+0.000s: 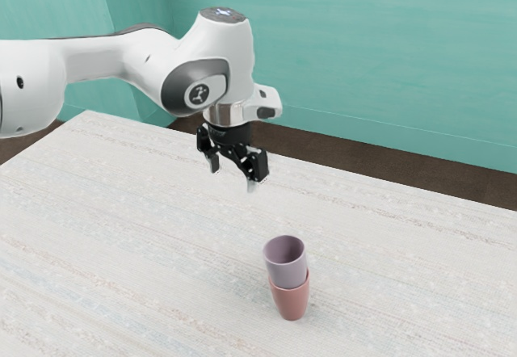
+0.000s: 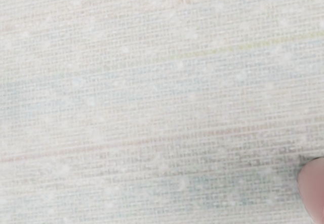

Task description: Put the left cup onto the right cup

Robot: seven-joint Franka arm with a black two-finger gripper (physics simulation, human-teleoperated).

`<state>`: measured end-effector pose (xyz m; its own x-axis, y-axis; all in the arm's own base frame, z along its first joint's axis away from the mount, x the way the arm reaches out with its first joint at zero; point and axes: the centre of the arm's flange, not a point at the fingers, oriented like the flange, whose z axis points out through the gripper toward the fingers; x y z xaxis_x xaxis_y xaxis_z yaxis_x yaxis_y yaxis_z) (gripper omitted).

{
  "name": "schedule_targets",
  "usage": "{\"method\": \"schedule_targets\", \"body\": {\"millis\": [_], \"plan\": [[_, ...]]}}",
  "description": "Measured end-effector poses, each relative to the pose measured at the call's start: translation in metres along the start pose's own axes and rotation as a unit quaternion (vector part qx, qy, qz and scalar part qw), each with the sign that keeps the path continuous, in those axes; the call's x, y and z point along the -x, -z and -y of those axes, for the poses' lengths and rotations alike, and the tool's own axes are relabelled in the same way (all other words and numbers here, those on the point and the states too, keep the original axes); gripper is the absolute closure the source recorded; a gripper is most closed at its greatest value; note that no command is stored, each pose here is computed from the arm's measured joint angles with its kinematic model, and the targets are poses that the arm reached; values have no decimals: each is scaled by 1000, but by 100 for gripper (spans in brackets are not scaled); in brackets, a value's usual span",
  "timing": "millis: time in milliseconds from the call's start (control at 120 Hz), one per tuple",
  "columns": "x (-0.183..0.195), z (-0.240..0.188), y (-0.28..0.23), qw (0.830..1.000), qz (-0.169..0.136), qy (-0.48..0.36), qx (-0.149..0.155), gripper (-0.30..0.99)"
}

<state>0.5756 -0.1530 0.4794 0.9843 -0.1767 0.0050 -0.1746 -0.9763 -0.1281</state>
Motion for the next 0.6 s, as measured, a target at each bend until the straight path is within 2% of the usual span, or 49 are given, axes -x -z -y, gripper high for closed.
{"method": "schedule_targets", "body": {"millis": [250,600], "plan": [[-2,38,10,998,-7,-62,1,0],[2,43,44,991,-10,-136,2,0]]}}
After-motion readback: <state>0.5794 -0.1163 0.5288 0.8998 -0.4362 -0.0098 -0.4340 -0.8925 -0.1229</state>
